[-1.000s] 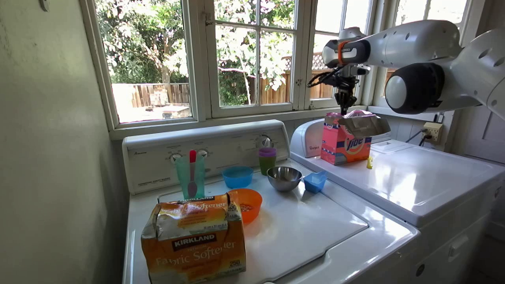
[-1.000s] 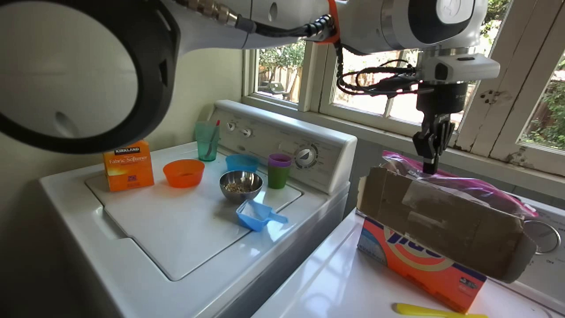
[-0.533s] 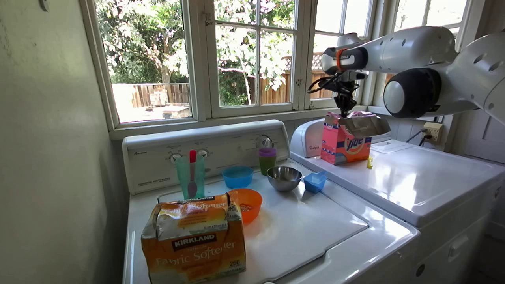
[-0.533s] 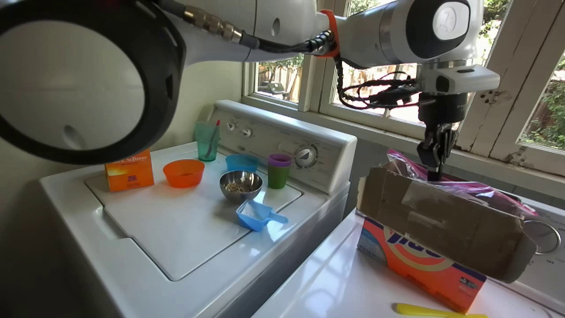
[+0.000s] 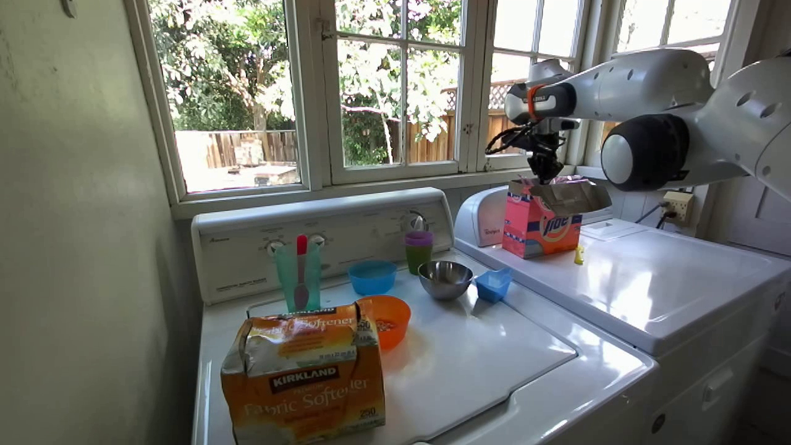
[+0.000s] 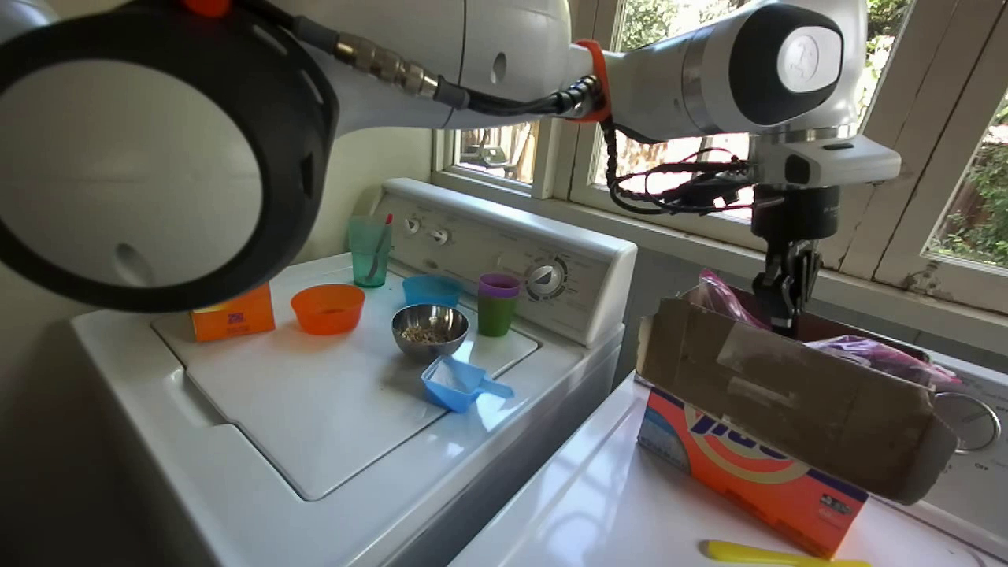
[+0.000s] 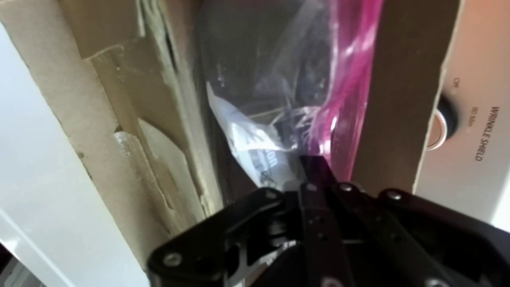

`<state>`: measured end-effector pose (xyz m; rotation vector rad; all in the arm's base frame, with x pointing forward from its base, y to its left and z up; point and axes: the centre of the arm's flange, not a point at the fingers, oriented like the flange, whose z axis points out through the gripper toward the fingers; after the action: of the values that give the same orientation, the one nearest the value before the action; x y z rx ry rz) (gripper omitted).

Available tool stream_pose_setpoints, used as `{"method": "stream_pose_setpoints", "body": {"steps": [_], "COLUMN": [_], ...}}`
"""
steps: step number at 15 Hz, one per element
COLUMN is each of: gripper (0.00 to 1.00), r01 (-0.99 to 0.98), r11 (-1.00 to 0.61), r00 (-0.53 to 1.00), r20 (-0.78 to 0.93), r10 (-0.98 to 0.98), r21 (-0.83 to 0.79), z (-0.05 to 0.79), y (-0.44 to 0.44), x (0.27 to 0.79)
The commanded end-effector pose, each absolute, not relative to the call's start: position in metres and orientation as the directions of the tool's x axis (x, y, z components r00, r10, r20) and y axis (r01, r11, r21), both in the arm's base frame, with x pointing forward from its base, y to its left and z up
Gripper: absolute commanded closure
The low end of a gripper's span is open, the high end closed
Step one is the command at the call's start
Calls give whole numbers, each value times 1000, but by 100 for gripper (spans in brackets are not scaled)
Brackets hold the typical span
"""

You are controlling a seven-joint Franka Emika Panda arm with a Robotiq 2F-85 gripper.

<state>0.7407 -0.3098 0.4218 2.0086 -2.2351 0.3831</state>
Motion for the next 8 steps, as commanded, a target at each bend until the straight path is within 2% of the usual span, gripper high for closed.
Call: {"method": "stream_pose_setpoints", "body": {"steps": [1, 4, 8], "gripper": [100, 100, 100], "r01": [-987, -991, -985], "r11": [-14, -40, -67], "r00": [-14, 33, 62], "r20": [168, 53, 39], "r10": [-986, -998, -997], "r21": [-163, -128, -162], "z": [455, 476, 493], "y": [-306, -291, -283], "x": [754, 750, 744]}}
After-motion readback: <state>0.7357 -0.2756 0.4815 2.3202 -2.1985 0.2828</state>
